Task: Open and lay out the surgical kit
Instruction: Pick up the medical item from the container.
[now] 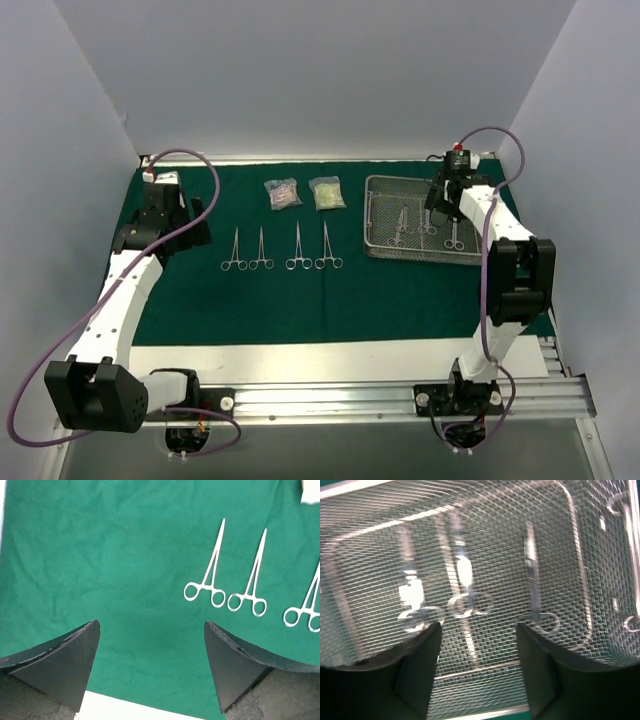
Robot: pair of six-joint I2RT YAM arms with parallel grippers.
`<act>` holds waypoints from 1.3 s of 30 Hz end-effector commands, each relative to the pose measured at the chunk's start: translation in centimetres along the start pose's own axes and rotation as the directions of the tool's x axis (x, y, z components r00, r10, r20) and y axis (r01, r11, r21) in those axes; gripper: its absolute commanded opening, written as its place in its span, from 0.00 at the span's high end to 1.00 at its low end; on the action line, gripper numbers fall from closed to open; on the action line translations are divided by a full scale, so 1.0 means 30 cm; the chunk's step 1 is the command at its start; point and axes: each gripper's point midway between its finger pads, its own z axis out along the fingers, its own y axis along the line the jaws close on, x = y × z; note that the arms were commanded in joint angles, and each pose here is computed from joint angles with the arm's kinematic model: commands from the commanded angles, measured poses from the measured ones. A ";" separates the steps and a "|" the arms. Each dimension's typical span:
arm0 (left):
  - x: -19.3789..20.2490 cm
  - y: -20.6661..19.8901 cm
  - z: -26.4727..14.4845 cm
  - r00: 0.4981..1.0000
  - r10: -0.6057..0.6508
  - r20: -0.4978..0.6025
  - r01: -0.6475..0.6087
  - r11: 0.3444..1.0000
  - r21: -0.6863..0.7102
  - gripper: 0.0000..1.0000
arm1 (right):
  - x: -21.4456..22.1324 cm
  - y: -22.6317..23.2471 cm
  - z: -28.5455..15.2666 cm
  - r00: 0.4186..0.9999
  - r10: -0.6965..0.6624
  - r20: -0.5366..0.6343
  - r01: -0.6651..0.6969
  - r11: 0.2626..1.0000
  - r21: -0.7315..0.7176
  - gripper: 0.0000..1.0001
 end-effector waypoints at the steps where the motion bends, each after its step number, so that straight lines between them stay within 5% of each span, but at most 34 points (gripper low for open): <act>1: 0.018 -0.006 -0.027 1.000 -0.014 0.002 0.014 0.999 0.034 0.06 | 0.006 -0.083 0.039 0.999 0.025 -0.045 -0.022 0.996 0.082 0.50; 13: 0.041 -0.032 -0.037 1.000 -0.002 -0.004 0.002 0.998 0.068 0.06 | 0.082 -0.283 0.197 0.984 0.026 -0.175 -0.003 0.991 0.134 0.71; 27: 0.043 -0.050 -0.028 1.000 0.009 -0.011 -0.008 0.996 0.084 0.06 | 0.103 -0.225 0.231 0.975 -0.081 -0.208 0.081 0.997 -0.012 0.71; 39: 0.046 -0.056 -0.027 1.000 0.012 -0.014 -0.010 0.996 0.092 0.06 | 0.206 -0.245 0.282 0.949 -0.101 -0.299 0.107 0.994 0.003 0.72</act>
